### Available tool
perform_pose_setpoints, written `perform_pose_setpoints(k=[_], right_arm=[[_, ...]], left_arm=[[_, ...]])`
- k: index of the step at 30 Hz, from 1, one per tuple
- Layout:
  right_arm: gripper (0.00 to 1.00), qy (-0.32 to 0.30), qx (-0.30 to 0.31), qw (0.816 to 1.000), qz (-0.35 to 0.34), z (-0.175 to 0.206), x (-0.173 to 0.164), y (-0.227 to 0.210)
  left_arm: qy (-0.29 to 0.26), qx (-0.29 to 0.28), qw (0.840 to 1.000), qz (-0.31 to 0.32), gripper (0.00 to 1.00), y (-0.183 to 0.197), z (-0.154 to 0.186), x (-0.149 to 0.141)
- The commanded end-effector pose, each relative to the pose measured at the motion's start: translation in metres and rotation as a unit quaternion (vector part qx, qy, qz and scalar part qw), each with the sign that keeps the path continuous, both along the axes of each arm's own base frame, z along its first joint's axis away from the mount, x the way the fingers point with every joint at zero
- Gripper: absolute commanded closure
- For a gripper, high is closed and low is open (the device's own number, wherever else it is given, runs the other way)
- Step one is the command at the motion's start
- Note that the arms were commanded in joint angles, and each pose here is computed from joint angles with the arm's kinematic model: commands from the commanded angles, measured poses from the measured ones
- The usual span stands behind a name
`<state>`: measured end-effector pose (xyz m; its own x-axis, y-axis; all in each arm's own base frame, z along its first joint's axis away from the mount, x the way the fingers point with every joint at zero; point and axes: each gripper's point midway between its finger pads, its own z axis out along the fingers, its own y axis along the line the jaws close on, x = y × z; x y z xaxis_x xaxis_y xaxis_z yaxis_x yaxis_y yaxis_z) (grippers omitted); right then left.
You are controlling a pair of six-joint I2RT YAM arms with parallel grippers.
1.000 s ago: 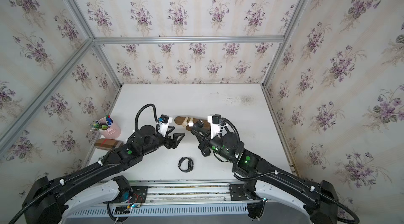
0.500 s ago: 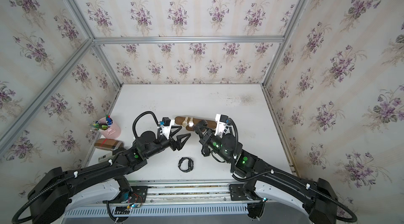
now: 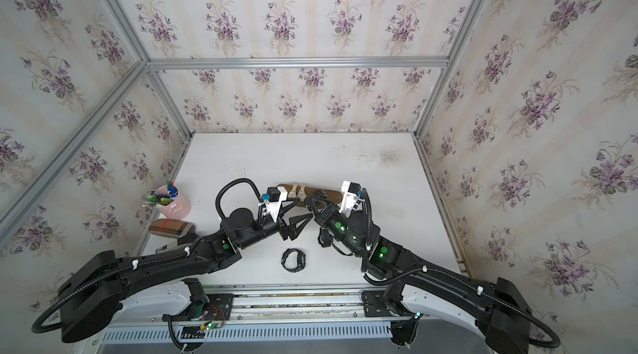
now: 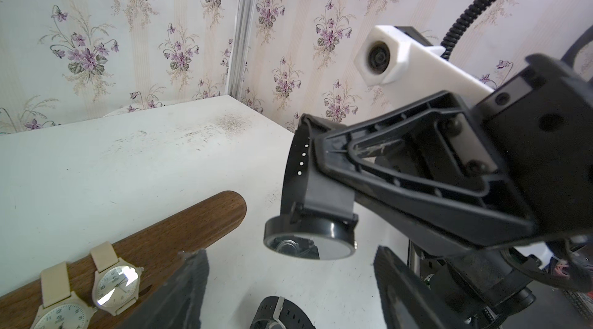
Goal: Place watch on stand
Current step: Pick up the watch at the center of the board.
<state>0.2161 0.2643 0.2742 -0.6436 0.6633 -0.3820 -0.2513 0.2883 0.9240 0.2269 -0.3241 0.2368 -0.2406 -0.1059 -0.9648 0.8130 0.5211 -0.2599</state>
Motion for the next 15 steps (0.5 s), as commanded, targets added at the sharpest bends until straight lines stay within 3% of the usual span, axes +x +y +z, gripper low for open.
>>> perform_pose_setpoints(k=[1, 15], right_arm=[[1.0, 0.002, 0.029, 1.0, 0.001, 0.008, 0.0, 0.001], [1.0, 0.004, 0.031, 0.999, 0.011, 0.007, -0.002, 0.006]], left_arm=[[-0.025, -0.018, 0.999, 0.006, 0.18, -0.002, 0.017, 0.004], [-0.023, 0.005, 1.0, -0.008, 0.34, -0.014, 0.015, 0.007]])
